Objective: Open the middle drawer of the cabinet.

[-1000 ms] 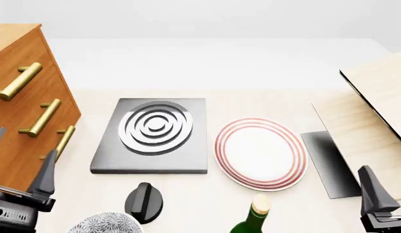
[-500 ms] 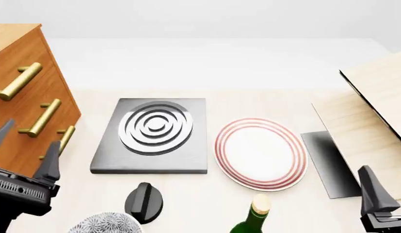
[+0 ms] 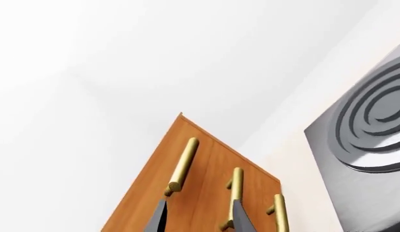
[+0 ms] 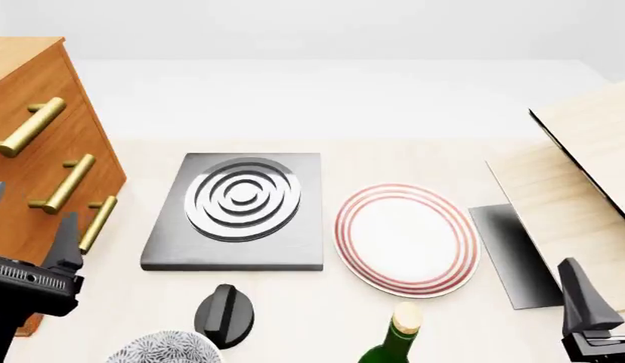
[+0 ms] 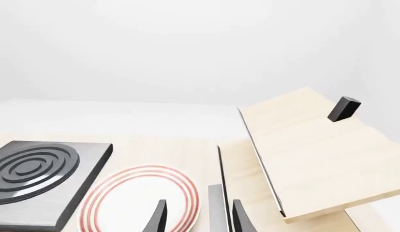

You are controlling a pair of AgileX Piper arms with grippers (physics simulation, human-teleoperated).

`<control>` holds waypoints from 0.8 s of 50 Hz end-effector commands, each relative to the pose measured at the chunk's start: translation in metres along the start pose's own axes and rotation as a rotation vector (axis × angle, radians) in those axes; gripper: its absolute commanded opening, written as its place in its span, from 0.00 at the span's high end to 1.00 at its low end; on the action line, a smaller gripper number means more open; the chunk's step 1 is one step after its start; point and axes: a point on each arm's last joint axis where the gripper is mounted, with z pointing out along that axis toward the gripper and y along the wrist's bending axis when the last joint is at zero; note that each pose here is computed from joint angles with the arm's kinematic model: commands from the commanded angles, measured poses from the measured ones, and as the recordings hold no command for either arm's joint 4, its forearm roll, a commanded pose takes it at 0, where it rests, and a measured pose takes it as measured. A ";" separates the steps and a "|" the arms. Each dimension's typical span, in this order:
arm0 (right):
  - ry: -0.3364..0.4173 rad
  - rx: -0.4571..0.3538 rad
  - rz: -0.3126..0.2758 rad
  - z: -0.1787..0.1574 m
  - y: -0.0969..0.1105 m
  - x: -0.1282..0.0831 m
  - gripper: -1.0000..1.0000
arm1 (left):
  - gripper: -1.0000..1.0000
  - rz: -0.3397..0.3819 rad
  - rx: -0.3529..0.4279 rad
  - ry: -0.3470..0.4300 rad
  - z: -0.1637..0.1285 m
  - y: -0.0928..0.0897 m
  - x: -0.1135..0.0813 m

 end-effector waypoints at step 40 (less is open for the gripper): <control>0.006 -0.003 0.008 0.000 0.000 0.003 0.00 | 0.00 -0.003 -0.008 0.052 0.014 -0.012 0.016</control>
